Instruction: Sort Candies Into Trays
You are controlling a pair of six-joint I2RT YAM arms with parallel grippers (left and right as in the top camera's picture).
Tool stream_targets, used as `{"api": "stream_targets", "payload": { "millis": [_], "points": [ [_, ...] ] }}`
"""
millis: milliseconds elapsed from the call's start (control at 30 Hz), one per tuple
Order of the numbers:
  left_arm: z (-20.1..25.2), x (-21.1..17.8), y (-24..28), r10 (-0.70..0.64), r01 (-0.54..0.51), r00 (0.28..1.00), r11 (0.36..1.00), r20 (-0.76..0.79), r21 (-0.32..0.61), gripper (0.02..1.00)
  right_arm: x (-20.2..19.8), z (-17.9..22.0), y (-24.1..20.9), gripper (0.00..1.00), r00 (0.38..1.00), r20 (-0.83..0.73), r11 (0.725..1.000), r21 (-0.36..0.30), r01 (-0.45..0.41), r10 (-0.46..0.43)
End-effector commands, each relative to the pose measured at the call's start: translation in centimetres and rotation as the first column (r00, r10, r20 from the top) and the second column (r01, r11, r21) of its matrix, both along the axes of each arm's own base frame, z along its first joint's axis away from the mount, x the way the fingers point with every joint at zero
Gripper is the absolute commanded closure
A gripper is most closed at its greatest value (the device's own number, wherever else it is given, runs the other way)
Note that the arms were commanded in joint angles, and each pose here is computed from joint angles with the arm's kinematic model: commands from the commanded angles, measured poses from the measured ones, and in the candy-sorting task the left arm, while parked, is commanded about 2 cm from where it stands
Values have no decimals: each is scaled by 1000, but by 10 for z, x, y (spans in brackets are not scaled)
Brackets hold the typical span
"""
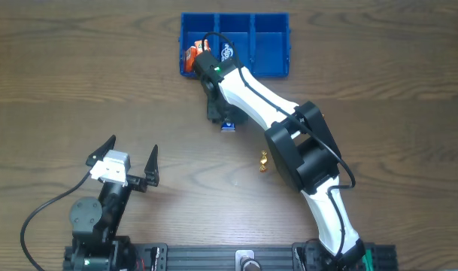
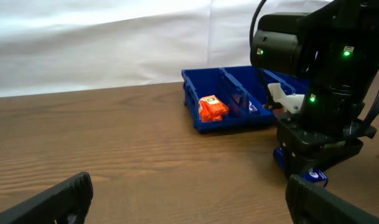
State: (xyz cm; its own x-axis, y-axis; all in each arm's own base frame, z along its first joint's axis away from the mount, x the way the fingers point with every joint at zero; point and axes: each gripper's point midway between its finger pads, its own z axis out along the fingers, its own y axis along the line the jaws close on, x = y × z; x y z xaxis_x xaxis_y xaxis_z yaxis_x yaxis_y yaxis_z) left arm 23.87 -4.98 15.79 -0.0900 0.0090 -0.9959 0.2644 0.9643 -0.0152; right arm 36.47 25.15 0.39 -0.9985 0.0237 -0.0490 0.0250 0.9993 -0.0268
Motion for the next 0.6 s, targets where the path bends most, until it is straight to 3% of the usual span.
{"api": "stream_targets", "payload": {
  "millis": [33,200,367,600],
  "points": [
    [-16,-1,-1,-10,9,999,1000,-47,-10,20,30,73,-16,761,975,222,998,-49,28,-16],
    [-16,-1,-1,-10,9,999,1000,-47,-10,20,74,166,-27,785,886,463,994,-105,27,25],
    [-16,-1,-1,-10,9,999,1000,-47,-10,20,124,231,-24,783,760,649,999,-39,-7,31],
    [-16,-1,-1,-10,9,999,1000,-47,-10,20,168,237,-21,783,682,731,999,45,-32,-11]
  ]
}}
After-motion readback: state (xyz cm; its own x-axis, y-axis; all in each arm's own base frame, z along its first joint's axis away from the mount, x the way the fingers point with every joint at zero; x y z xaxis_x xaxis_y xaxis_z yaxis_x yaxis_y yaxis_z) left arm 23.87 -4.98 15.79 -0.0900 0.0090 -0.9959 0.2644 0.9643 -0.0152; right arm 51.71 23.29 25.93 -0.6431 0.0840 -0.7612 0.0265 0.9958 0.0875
